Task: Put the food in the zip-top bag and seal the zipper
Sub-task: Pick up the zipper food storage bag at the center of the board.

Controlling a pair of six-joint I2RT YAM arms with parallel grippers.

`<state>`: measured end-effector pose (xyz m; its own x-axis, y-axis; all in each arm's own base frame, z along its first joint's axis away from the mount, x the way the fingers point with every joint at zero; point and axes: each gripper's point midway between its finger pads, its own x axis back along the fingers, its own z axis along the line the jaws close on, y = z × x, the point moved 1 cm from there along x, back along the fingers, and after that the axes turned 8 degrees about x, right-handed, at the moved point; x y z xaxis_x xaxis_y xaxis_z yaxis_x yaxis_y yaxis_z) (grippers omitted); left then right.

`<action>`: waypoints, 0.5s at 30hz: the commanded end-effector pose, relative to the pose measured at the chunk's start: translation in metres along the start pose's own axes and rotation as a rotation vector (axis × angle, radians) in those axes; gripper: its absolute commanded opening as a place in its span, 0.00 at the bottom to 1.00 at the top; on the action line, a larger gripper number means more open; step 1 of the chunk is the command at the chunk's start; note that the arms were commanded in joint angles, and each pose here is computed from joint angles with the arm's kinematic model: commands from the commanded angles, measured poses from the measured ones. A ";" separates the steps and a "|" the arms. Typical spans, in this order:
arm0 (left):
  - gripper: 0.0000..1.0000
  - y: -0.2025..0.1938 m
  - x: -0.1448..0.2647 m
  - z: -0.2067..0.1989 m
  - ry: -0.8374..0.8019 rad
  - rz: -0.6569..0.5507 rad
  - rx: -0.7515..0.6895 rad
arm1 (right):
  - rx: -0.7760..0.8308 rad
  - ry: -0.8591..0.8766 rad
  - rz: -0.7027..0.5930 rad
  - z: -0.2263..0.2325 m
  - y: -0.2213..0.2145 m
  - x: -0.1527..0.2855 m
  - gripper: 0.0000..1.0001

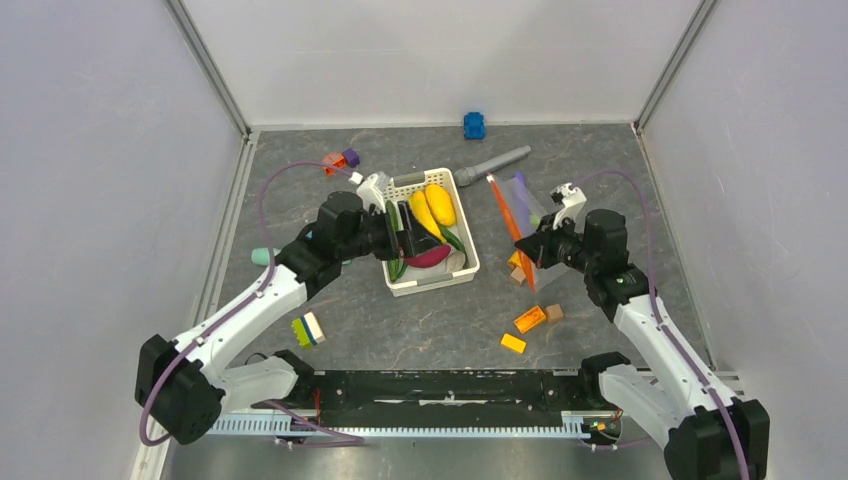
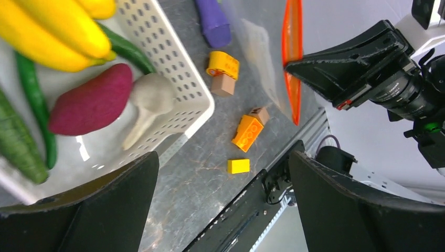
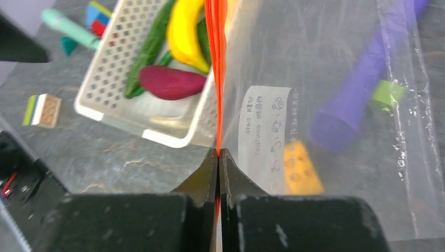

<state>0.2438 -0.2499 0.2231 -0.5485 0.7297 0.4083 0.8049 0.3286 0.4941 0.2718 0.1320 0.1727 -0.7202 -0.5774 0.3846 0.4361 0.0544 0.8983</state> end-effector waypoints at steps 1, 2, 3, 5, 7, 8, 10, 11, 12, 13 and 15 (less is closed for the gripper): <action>1.00 0.006 -0.009 -0.052 -0.176 -0.018 -0.037 | 0.036 0.139 -0.051 0.040 0.016 0.007 0.00; 1.00 0.003 -0.013 -0.056 -0.189 -0.012 -0.031 | 0.038 0.144 -0.062 0.044 0.018 0.007 0.00; 1.00 0.003 -0.016 -0.062 -0.208 -0.016 -0.021 | 0.034 0.153 -0.065 0.047 0.018 0.006 0.00; 1.00 0.001 -0.025 -0.071 -0.233 -0.017 0.006 | 0.028 0.161 -0.072 0.052 0.019 0.004 0.00; 1.00 -0.001 -0.034 -0.078 -0.245 -0.022 0.019 | 0.030 0.182 -0.086 0.058 0.019 0.001 0.00; 1.00 0.000 -0.038 -0.080 -0.237 -0.033 0.029 | 0.028 0.187 -0.082 0.059 0.019 -0.001 0.00; 1.00 0.000 -0.050 -0.081 -0.224 -0.042 0.028 | 0.023 0.194 -0.080 0.062 0.019 -0.004 0.00; 1.00 0.000 -0.055 -0.081 -0.213 -0.046 0.033 | 0.017 0.198 -0.082 0.064 0.020 -0.004 0.00; 1.00 0.000 -0.062 -0.081 -0.201 -0.049 0.039 | 0.021 0.207 -0.101 0.066 0.024 -0.005 0.00; 1.00 0.000 -0.068 -0.080 -0.189 -0.050 0.044 | 0.022 0.215 -0.107 0.069 0.026 -0.005 0.00; 1.00 0.000 -0.078 -0.080 -0.178 -0.046 0.046 | 0.020 0.225 -0.116 0.072 0.028 -0.004 0.00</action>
<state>0.2470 -0.3364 0.2247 -0.4800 0.8142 0.3266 0.8329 0.3060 0.4611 0.2439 0.1862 0.1922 -0.6156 -0.7269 0.3045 0.4035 0.0412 0.9141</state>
